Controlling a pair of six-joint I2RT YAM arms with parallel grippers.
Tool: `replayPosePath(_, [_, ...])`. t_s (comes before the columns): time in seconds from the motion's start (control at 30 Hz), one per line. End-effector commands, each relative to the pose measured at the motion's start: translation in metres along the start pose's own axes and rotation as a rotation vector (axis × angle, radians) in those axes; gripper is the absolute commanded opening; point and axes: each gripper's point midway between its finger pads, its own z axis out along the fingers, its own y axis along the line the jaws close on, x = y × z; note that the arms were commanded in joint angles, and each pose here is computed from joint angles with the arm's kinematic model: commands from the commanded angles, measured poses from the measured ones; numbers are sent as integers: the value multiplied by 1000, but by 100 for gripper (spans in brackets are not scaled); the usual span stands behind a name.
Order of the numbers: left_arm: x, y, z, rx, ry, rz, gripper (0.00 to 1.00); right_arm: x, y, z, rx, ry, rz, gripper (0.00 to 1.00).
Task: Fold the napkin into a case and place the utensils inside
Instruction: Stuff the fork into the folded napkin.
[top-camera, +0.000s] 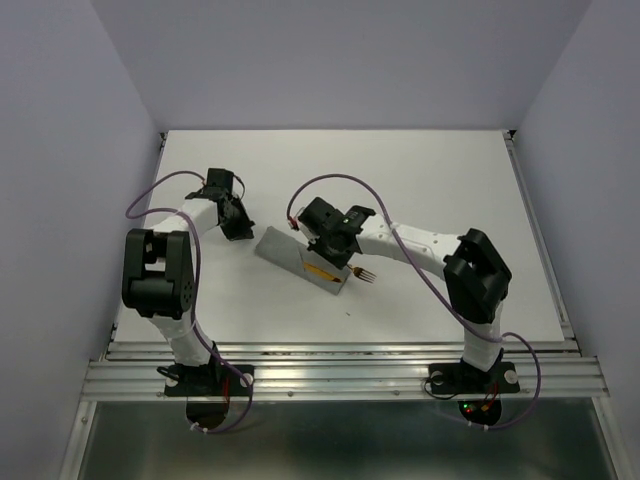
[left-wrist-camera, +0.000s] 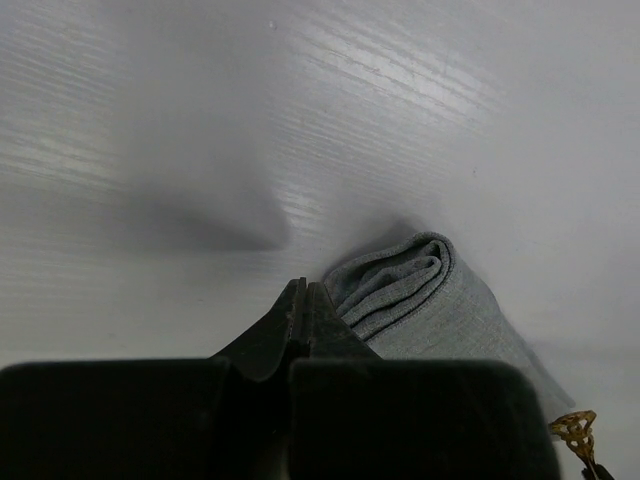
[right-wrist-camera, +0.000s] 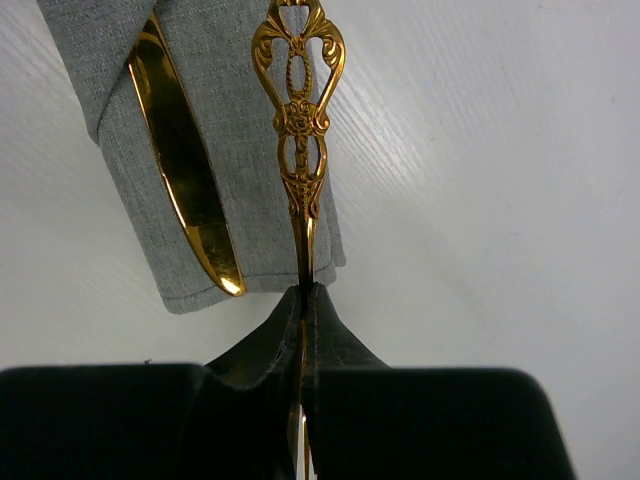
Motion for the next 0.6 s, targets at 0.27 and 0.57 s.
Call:
replayPosePath(0.27, [-3, -9, 1, 41, 5, -14, 0, -18, 21, 21, -93, -2, -127, 1])
replayPosePath(0.57, [8, -15, 7, 89, 55, -7, 0, -24, 23, 32, -94, -27, -173, 1])
